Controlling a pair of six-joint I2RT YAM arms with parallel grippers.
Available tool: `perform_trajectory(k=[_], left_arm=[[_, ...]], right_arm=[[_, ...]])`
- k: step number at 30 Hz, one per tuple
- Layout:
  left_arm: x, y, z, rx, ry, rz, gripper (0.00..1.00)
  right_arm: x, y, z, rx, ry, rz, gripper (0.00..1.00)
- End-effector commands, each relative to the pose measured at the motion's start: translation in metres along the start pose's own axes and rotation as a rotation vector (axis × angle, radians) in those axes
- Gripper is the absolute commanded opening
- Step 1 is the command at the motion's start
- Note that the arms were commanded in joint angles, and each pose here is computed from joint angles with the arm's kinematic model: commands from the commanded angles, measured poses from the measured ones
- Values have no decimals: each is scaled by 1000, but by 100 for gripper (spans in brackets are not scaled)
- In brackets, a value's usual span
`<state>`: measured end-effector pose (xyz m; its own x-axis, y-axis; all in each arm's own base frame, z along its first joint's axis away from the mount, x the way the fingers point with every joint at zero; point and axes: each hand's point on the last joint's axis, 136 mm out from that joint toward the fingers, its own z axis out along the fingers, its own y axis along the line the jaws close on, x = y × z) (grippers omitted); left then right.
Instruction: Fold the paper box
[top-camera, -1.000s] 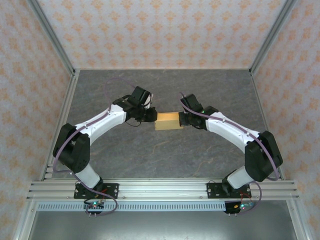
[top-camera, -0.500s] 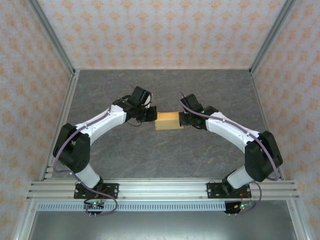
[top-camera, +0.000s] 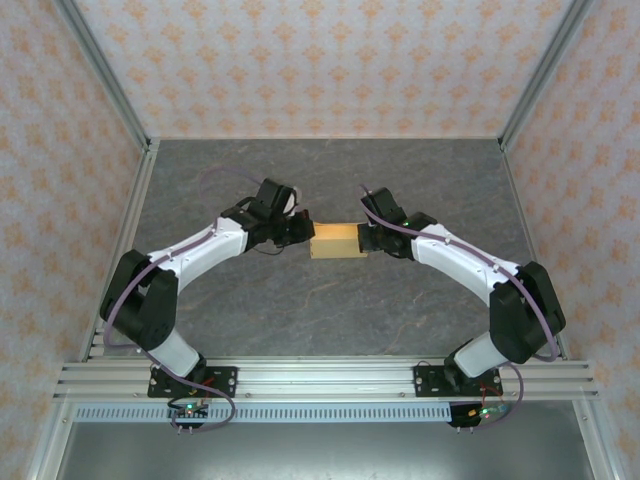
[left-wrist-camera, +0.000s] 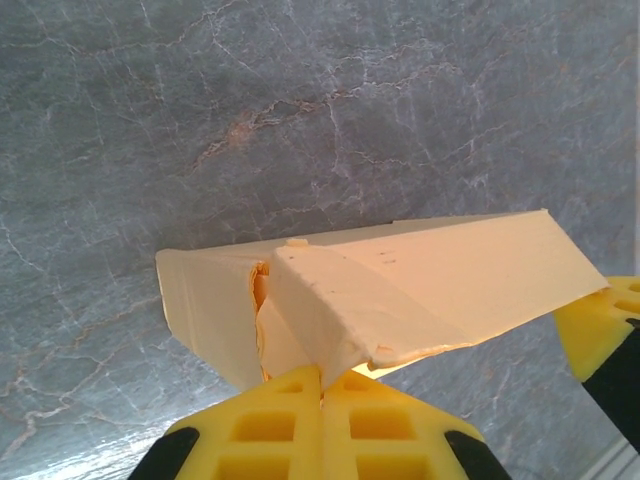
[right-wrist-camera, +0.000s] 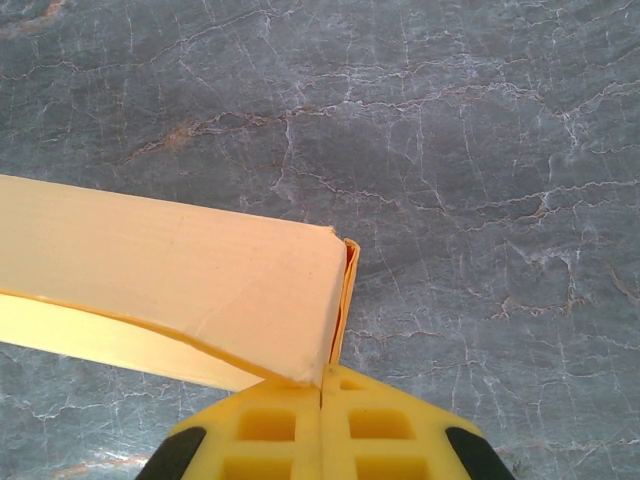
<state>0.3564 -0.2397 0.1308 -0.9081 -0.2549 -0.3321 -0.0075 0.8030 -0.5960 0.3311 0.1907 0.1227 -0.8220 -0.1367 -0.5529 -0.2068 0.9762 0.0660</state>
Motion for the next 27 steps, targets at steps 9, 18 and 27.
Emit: perform_trajectory(k=[9, 18, 27], left_arm=[[-8, 13, -16, 13, -49, -75, 0], [-13, 22, -21, 19, -60, -107, 0], [-15, 10, -13, 109, -57, -183, 0]], right_arm=[[13, -10, 3, 46, 50, -8, 0], [14, -11, 5, 50, 55, -3, 0], [15, -10, 6, 47, 58, -3, 0]])
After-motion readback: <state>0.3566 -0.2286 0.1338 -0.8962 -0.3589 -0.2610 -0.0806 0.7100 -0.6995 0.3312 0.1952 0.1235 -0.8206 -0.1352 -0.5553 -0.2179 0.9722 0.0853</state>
